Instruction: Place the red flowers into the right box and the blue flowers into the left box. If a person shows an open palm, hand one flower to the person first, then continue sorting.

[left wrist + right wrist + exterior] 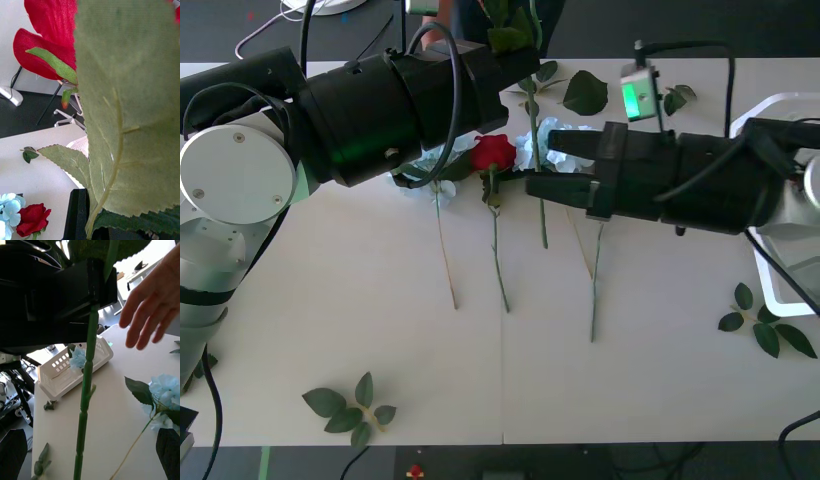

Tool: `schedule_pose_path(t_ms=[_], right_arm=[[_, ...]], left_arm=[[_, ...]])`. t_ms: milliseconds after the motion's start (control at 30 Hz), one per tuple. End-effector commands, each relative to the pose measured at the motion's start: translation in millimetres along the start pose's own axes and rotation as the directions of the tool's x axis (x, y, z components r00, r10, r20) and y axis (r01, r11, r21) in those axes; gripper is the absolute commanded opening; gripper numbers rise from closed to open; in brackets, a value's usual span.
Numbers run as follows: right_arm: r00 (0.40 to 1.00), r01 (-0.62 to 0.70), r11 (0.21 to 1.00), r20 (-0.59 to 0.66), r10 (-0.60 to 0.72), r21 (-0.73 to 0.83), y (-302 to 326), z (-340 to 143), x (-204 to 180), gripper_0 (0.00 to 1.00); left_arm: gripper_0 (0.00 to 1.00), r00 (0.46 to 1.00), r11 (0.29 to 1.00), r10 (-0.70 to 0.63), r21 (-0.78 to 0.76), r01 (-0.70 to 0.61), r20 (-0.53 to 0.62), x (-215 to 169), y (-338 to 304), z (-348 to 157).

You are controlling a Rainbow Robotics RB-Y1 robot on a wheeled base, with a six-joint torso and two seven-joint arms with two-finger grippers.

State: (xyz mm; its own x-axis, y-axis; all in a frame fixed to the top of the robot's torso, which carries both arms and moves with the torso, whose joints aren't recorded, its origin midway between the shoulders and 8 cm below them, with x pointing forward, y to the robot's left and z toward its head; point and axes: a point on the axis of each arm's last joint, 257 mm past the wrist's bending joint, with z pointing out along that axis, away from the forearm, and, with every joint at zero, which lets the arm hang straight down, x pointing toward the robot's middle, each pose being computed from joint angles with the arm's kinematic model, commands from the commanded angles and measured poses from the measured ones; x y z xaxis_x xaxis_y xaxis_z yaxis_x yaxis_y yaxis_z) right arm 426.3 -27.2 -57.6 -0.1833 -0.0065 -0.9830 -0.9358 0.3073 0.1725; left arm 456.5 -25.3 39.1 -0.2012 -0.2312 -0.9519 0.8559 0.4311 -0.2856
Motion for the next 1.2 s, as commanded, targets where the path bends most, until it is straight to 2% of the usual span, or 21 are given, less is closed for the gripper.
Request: schedule_pose_path(t_ms=[33,433,467,500,533,567,600,1200], right_arm=[[0.997,0.067,0.997,0.034,-0.065,-0.044,16,17,-19,1.00],[0.997,0.058,0.998,0.049,-0.056,-0.040,20,32,-17,1.00],[0.997,0.058,0.998,0.050,-0.056,-0.040,20,34,-17,0.98],[0.997,0.054,0.998,0.053,-0.051,-0.039,20,35,-16,0.74],[0.997,0.049,0.998,0.055,-0.047,-0.040,21,36,-16,0.27],[0.997,0.047,0.998,0.057,-0.045,-0.040,22,37,-16,0.05],[0.997,0.047,0.998,0.059,-0.044,-0.039,22,38,-16,0.00],[0.997,0.025,0.998,0.078,-0.021,-0.058,27,38,-21,0.00]], left_arm=[[0.00,1.000,1.000,0.010,0.017,-0.010,0.007,-5,-11,-5],[0.00,1.000,1.000,0.010,0.017,-0.010,0.007,-5,-11,-5],[0.00,1.000,1.000,0.010,0.017,-0.010,0.007,-5,-11,-5],[0.00,1.000,1.000,0.010,0.017,-0.010,0.007,-5,-11,-5],[0.00,1.000,1.000,0.010,0.017,-0.010,0.007,-5,-11,-5],[0.00,1.000,1.000,0.010,0.017,-0.010,0.007,-5,-11,-5],[0.00,1.000,1.000,0.010,0.017,-0.010,0.007,-5,-11,-5],[0.00,1.000,1.000,0.010,0.017,-0.010,0.007,-5,-11,-5]])
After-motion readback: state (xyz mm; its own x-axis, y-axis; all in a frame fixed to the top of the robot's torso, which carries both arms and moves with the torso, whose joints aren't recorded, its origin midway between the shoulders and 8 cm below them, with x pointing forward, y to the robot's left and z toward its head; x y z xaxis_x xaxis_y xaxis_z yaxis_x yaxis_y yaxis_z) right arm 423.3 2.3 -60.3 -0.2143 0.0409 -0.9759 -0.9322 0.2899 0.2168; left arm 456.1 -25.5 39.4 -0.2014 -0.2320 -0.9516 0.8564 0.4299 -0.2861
